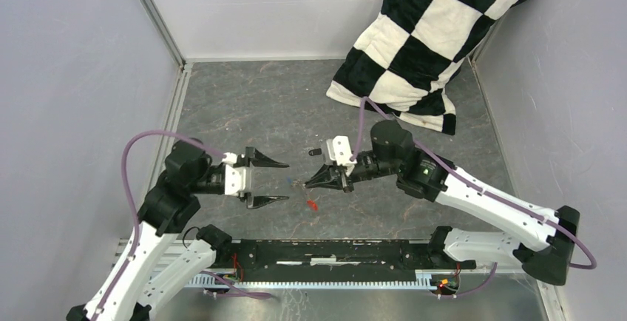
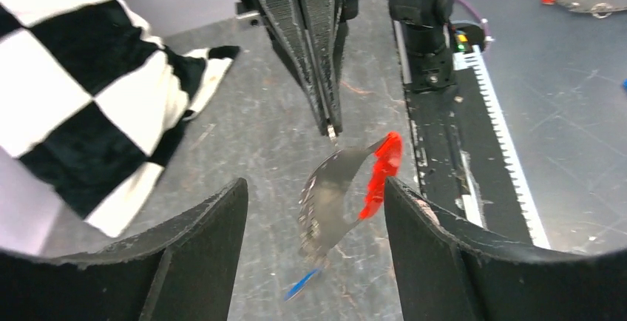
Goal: Put the keys on the keyring
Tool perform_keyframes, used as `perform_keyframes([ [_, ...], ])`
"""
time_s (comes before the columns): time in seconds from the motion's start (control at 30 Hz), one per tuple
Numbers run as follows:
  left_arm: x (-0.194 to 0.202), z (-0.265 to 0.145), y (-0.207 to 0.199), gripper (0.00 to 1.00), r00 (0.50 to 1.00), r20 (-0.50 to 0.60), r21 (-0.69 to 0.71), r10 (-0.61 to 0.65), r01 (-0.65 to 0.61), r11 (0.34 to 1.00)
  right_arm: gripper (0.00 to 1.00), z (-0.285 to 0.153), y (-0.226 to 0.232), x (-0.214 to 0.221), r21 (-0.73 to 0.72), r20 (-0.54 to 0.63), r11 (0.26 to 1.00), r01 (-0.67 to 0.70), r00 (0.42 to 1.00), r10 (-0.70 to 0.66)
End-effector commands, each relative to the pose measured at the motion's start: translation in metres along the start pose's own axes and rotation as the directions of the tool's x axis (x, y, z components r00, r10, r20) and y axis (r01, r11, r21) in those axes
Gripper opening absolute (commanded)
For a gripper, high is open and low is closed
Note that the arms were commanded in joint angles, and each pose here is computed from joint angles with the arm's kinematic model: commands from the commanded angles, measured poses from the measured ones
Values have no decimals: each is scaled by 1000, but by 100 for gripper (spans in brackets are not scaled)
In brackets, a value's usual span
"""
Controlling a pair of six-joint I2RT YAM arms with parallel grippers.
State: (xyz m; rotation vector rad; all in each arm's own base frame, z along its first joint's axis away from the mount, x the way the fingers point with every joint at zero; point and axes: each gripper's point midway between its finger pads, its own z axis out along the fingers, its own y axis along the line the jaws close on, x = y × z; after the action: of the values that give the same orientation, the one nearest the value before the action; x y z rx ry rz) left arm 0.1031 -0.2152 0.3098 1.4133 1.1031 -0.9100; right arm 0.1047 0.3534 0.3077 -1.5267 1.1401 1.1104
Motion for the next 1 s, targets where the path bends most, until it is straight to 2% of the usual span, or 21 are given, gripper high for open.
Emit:
perform_keyframes([
  [0.0, -10, -11, 8, 72, 989, -6, -87, 149, -149, 985, 0, -10, 1, -37, 54, 196, 998, 25, 980, -35],
  [0.2, -10, -6, -11, 51, 996, 55, -9, 68, -68, 998, 1, -11, 9, -41, 31, 259, 1000, -7, 966, -1],
  [0.4, -5, 1, -18, 49, 998, 68, 71, 15, -20, 997, 1, -8, 11, -40, 6, 245, 1000, -19, 969, 17],
  [0.63, -5, 3, -18, 38, 997, 76, 86, 2, -8, 996, 1, -6, 11, -39, -2, 252, 1000, -25, 967, 24],
  [0.77, -9, 5, -23, 34, 993, 101, 115, -56, 45, 992, 1, -3, 13, -41, -22, 282, 999, -50, 958, 54],
  [0.97, -6, 8, -24, 34, 989, 112, 126, -99, 84, 988, 1, -4, 17, -47, -41, 378, 996, -85, 921, 94],
])
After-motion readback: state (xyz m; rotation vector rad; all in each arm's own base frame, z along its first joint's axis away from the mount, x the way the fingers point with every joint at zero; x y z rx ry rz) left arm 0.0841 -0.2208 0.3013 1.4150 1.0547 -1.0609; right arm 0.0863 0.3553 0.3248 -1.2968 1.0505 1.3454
